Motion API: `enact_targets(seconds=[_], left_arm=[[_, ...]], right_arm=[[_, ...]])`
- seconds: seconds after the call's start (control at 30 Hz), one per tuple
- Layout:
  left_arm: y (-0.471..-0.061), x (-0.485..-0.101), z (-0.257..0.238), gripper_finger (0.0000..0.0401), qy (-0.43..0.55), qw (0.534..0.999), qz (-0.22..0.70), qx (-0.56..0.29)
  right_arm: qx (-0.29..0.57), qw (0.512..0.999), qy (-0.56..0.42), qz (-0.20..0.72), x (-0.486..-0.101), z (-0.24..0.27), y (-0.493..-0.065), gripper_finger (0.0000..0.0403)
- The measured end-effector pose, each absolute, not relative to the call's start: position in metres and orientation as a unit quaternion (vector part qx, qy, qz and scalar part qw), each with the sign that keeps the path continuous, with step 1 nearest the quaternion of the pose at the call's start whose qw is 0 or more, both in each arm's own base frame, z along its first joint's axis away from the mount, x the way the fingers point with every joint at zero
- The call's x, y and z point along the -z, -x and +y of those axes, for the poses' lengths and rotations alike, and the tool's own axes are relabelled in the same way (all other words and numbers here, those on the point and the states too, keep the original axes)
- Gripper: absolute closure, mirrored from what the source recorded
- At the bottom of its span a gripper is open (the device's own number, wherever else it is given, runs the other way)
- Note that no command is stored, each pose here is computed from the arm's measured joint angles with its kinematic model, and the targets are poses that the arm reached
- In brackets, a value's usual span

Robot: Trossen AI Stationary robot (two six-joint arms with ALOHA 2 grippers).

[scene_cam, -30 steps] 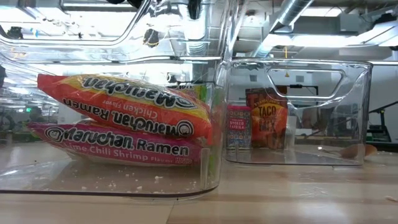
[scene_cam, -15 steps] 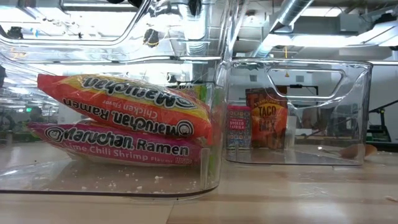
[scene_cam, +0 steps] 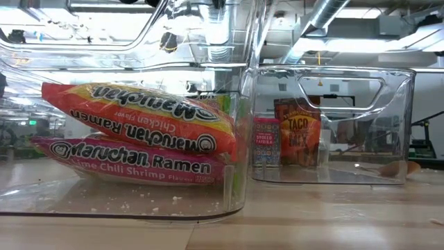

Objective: Pick & Place Food Item
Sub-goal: Put the bottom red noodle pack into the left transparent bin

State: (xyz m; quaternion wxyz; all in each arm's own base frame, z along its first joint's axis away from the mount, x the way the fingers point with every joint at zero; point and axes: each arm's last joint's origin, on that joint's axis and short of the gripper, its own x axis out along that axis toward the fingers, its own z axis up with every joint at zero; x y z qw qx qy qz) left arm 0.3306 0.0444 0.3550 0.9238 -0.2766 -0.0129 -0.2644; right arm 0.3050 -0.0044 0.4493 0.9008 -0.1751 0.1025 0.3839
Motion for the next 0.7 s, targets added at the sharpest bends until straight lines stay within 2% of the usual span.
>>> enact_targets(seconds=[0.7], left_arm=[[-0.331,-0.358,0.029,0.0143,0.267,0.916,-0.019,0.298]], right_arm=[[-0.390,0.905,0.139,0.093,-0.444,-0.011,-0.322,0.0403]])
